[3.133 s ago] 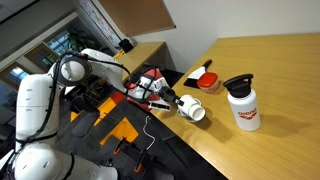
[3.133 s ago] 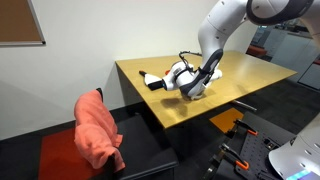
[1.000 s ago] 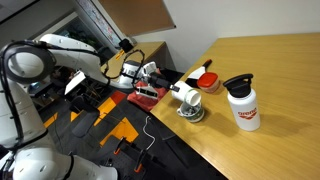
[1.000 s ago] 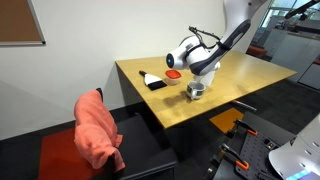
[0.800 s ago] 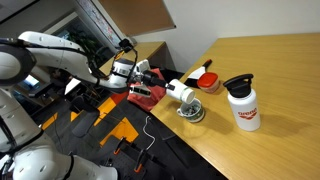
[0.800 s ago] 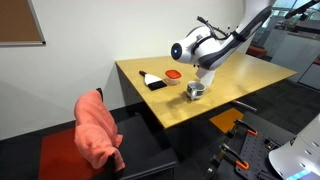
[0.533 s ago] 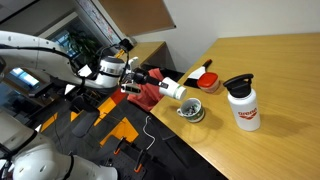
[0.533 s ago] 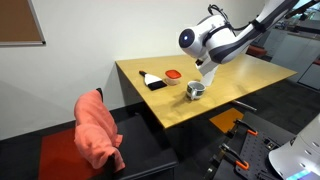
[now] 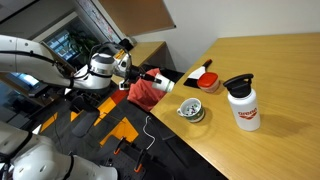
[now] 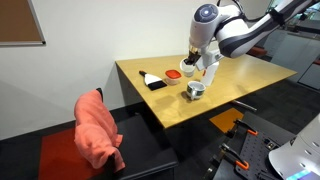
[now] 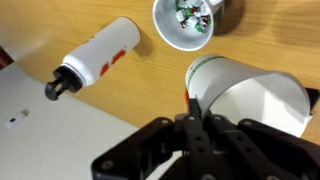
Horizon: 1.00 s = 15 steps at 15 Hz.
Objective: Pour the candy out of the white coffee cup and into the white and green mug
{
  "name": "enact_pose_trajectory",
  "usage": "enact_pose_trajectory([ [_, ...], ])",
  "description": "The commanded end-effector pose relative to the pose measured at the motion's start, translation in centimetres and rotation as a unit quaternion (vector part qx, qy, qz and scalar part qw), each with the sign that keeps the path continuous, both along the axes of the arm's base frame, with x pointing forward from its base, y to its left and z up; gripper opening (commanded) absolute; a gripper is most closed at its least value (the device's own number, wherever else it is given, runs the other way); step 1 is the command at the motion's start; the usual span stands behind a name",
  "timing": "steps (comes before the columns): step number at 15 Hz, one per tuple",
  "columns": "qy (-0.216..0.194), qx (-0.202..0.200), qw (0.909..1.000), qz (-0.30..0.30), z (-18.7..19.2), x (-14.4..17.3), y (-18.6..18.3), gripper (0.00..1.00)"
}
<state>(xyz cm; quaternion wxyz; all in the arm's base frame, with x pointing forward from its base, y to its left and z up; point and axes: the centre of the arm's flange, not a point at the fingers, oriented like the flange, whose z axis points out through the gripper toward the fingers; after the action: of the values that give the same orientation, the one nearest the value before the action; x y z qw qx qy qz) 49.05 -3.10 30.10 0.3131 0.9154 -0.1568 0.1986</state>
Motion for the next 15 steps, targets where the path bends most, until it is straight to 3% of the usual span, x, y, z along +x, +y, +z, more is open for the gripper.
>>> enact_pose_trajectory([
  [1,0.002,0.089,0.9947,0.051,-0.2,1.8,-0.3,0.01],
  [6,0.035,0.207,0.9712,0.113,-3.2,5.2,-1.1,0.01],
  [11,0.075,0.246,0.9562,0.140,-8.0,7.8,-1.5,0.01],
  [15,0.073,0.262,0.9508,0.148,-8.5,10.2,-2.1,0.01],
])
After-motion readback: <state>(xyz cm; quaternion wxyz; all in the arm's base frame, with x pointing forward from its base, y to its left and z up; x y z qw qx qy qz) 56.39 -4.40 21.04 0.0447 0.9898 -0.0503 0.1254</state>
